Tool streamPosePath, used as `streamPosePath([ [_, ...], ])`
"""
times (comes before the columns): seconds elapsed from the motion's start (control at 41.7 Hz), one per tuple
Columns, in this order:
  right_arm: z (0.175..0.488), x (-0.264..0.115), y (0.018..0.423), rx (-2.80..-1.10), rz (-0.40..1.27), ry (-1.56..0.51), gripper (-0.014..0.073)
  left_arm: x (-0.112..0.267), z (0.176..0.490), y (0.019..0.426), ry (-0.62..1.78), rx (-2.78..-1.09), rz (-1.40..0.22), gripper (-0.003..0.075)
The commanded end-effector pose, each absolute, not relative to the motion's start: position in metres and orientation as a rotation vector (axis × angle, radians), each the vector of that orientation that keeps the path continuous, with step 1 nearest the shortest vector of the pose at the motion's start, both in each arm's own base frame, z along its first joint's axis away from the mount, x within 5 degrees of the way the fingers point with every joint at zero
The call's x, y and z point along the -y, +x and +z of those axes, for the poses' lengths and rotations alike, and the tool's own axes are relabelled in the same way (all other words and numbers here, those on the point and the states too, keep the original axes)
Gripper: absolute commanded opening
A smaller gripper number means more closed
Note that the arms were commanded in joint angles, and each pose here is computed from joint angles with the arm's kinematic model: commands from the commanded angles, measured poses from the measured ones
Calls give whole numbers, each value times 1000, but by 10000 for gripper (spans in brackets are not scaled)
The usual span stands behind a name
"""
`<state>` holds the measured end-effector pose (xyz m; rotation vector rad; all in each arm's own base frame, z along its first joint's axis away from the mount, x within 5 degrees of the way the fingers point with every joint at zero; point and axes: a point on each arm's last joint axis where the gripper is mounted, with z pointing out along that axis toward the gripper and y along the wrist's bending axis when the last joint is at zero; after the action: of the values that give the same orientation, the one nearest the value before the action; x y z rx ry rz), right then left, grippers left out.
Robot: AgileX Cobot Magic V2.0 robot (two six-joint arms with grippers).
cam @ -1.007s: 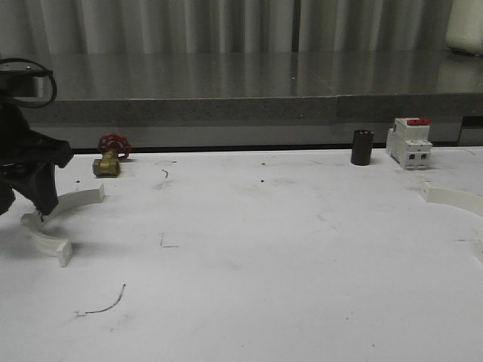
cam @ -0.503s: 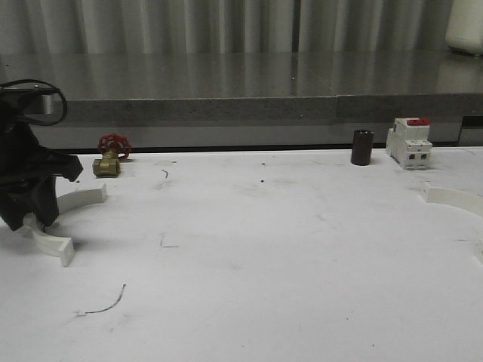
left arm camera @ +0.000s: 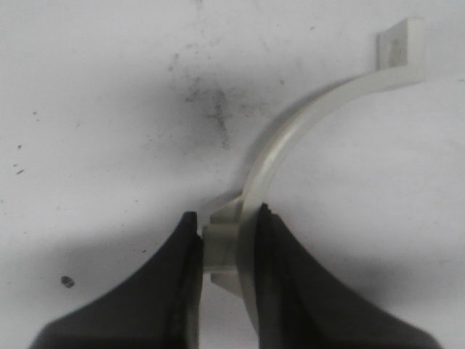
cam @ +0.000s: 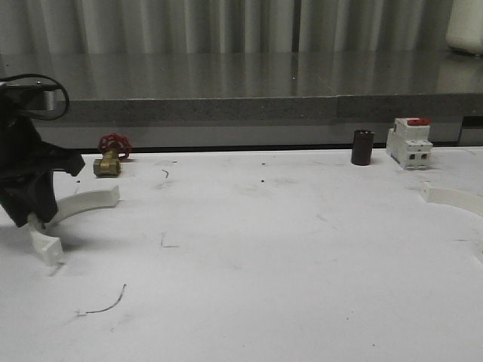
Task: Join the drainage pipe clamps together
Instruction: 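Lift the half-ring with the left gripper and carry it toward table center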
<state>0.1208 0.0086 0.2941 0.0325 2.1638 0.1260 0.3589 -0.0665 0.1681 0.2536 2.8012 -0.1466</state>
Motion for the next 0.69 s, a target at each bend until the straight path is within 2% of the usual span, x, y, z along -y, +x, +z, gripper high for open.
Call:
streamPosePath([
  [0.0,309,-7,126,-2069,110,27,386,82,208,360,290,-2702,-185,6],
  [0.336,309,-7,126,-2069,110,27,386,153,247,362,271,-2628,-341,8],
  [0.503,309,-7,126,-2069,110,27,386,187,245,362,255,-2632,-400,9],
  [0.671,309,-7,126,-2069,110,27,386,214,231,364,127,-2664,-424,10],
])
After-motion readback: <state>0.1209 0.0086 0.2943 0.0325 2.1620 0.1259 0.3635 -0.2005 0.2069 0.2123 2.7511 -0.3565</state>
